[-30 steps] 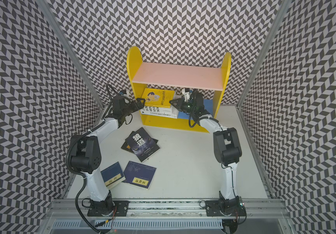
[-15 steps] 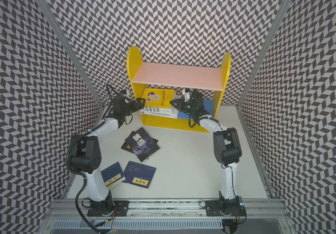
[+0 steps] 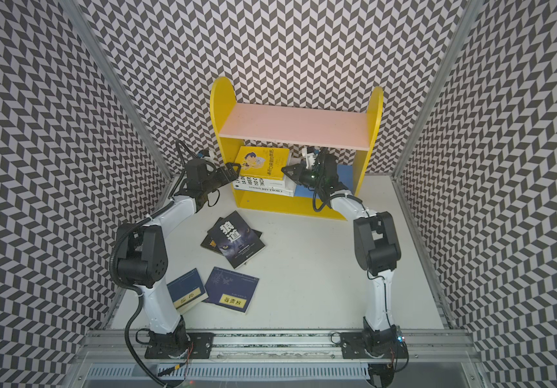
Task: Stacking books/files
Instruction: Place the book at the bookshelf.
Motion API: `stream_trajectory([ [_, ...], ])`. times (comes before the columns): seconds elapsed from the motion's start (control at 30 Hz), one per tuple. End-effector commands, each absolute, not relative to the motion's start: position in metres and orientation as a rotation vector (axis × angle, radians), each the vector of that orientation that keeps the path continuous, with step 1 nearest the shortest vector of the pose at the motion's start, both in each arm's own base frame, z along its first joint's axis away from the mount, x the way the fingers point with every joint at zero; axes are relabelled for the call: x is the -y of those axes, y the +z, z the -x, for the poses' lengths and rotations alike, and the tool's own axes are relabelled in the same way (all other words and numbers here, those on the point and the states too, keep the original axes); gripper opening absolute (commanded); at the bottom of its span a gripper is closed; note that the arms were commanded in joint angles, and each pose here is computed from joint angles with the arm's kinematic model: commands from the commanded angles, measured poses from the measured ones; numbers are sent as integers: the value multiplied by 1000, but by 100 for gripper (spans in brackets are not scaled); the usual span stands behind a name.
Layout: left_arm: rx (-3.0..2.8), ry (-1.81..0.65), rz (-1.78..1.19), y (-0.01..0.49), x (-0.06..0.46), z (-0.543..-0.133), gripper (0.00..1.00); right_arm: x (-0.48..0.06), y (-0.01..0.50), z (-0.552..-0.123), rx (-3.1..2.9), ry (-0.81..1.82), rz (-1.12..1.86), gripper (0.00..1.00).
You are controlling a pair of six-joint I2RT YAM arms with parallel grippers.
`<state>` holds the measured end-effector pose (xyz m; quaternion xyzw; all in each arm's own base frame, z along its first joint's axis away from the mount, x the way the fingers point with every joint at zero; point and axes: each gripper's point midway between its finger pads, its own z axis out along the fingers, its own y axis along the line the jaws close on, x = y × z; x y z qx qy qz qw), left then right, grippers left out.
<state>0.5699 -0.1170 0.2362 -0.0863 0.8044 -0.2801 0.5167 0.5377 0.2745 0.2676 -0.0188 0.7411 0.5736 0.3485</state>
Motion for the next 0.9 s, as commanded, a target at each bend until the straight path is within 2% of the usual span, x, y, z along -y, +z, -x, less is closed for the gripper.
stream_trajectory([
  [0.0, -1995, -652, 236, 212, 115, -569, 100, -261, 305, -538, -1814, 1426, 77, 25],
  [0.23, -1983, -667, 241, 214, 113, -568, 100, -267, 308, -533, -1810, 1444, 104, 20],
  [0.4, -1971, -700, 243, 217, 115, -568, 99, -274, 310, -527, -1813, 1444, 137, 20],
  [0.87, -1870, -777, 208, 256, 118, -554, 100, -276, 312, -526, -1814, 1404, 143, 25],
])
